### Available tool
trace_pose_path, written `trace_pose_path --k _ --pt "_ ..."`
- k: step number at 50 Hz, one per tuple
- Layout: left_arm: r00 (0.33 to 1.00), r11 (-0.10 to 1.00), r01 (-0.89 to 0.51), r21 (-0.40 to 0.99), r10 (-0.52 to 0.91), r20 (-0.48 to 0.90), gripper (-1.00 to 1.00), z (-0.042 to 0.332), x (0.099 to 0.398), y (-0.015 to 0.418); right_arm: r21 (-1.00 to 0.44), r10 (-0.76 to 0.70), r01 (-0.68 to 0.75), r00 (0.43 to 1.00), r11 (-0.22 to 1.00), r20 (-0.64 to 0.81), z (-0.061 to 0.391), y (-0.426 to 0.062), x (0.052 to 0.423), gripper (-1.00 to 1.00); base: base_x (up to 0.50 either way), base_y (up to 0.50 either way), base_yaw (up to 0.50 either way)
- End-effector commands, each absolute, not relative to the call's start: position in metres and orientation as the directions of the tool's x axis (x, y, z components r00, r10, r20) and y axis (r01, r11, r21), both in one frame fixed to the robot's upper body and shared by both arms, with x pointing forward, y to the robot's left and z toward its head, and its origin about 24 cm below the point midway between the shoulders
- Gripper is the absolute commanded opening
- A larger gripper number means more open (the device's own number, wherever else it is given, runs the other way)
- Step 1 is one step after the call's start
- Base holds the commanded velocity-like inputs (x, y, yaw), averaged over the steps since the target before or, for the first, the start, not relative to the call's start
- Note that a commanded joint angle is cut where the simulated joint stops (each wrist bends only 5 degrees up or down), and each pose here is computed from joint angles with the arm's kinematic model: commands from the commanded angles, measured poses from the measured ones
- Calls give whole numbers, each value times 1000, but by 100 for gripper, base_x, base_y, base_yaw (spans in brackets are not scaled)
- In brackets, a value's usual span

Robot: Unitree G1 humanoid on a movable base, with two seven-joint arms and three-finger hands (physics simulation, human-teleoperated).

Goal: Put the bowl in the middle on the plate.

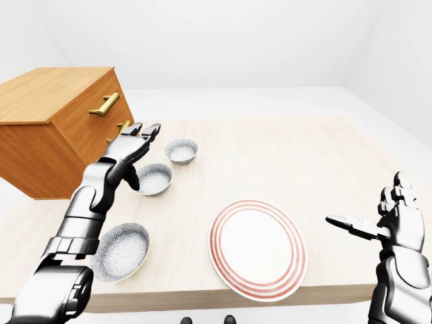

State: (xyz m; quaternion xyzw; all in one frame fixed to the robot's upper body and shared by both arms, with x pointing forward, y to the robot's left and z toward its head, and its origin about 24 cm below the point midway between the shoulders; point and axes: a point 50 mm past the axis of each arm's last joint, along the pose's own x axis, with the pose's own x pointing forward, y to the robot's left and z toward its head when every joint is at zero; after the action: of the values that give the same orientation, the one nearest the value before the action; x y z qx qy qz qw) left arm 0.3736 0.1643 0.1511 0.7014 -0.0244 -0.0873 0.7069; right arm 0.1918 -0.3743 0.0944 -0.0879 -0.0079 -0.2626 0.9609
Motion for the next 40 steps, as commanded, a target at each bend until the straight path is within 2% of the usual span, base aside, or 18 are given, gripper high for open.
trace_pose_path --k 1,40 --pt "983 12 111 994 -149 -108 100 141 366 170 -168 -503 505 862 847 58 94 -374 192 100 0 0 0" --pt "978 55 167 984 -139 -158 100 89 354 169 -177 -499 500 865 848 55 93 -373 192 100 0 0 0"
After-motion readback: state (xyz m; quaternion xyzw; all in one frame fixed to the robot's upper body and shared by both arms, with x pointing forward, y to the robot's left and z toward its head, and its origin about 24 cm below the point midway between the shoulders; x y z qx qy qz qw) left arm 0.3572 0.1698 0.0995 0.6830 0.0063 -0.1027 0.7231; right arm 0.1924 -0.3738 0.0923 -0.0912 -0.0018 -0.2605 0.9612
